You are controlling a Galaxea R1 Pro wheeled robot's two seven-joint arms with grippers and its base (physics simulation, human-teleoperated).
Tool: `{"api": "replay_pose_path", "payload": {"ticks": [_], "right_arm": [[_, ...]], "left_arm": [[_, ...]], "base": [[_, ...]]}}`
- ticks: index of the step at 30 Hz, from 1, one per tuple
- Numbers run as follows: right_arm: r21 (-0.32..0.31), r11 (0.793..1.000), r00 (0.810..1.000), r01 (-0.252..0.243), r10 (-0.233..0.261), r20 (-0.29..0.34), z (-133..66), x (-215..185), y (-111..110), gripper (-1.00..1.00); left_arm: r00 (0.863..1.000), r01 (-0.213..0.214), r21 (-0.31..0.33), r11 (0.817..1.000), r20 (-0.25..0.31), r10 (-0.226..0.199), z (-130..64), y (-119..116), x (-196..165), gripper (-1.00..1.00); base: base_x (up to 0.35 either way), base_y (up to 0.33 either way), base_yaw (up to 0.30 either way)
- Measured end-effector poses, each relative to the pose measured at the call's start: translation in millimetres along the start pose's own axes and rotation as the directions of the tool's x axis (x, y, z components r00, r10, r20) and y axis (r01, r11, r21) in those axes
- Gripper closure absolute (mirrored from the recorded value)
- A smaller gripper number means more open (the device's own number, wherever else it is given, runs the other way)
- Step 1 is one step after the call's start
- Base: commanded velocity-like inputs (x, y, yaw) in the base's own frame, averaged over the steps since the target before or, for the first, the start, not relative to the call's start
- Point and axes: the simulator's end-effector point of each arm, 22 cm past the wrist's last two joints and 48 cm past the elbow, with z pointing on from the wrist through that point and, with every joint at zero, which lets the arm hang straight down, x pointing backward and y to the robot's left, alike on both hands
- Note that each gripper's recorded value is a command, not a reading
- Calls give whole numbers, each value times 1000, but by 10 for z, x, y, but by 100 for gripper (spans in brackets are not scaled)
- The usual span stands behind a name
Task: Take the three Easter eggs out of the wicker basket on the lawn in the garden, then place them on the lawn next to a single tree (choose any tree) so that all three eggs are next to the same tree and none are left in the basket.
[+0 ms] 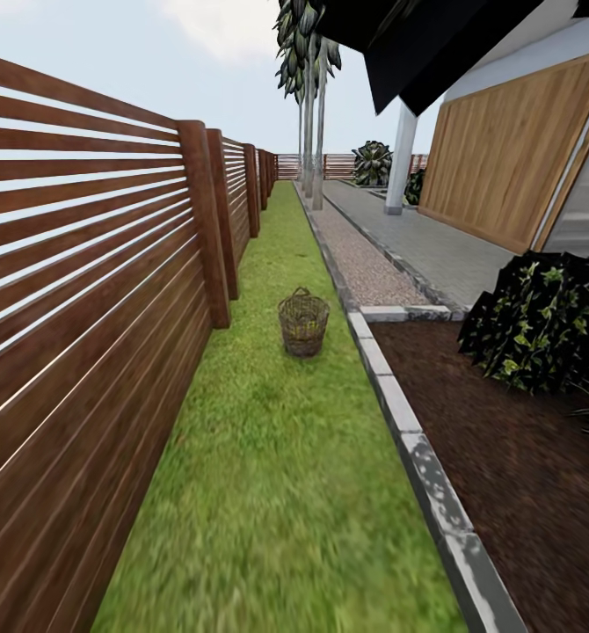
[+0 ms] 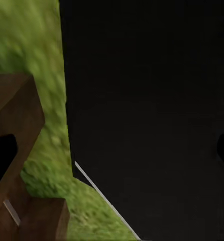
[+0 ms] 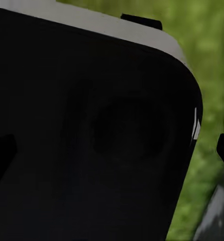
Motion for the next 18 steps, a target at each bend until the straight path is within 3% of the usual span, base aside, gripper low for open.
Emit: {"api": "replay_pose_path", "payload": {"ticks": [18], "right_arm": [[22, 1000, 999, -7, 6, 39, 3, -703, -146, -100]], "left_arm": [[991, 92, 27, 995, 96, -94, -82, -92, -1038, -100]], "base": [[326, 1, 0]]}}
